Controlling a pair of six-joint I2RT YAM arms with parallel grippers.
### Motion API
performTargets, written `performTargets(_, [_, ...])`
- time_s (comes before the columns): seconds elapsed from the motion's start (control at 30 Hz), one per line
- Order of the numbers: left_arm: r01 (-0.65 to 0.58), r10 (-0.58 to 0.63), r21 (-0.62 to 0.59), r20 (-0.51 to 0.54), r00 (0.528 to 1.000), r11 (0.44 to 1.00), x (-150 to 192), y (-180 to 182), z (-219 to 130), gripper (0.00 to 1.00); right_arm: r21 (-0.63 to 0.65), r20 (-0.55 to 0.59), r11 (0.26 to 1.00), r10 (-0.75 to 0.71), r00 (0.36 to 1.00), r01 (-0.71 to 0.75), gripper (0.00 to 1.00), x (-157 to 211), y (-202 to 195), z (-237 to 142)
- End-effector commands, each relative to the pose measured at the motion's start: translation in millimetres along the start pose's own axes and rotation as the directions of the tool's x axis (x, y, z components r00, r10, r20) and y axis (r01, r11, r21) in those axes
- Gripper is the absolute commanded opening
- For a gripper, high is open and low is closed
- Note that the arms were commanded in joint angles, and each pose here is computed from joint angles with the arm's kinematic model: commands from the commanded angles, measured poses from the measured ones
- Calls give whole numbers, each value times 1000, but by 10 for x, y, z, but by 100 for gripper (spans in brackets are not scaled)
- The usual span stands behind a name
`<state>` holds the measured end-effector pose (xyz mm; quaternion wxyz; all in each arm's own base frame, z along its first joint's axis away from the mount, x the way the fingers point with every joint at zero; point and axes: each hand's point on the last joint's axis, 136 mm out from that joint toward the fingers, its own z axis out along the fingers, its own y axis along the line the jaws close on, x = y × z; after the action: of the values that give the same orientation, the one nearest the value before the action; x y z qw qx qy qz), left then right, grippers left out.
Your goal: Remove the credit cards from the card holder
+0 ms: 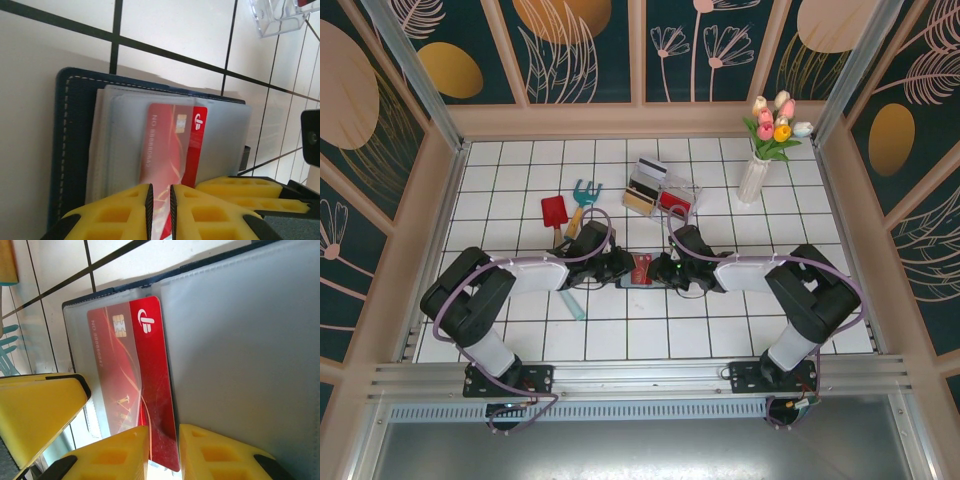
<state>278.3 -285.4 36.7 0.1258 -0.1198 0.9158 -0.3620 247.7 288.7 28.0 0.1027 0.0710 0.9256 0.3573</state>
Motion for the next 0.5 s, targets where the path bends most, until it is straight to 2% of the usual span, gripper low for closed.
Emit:
performTargets(0.0, [-27, 27, -55, 2, 1000, 998, 7, 108, 34, 20, 17, -20, 1000, 9, 1000, -9, 24, 19, -87, 47])
performTargets(0.4, [17, -21, -99, -30, 999, 995, 187, 415, 77, 19, -48, -38, 998, -32, 999, 30, 22, 13, 60, 51])
performTargets(0.47, [16, -19, -96, -32, 999, 995, 191, 413, 77, 19, -61, -39, 998, -35, 999, 32, 19, 8, 78, 59])
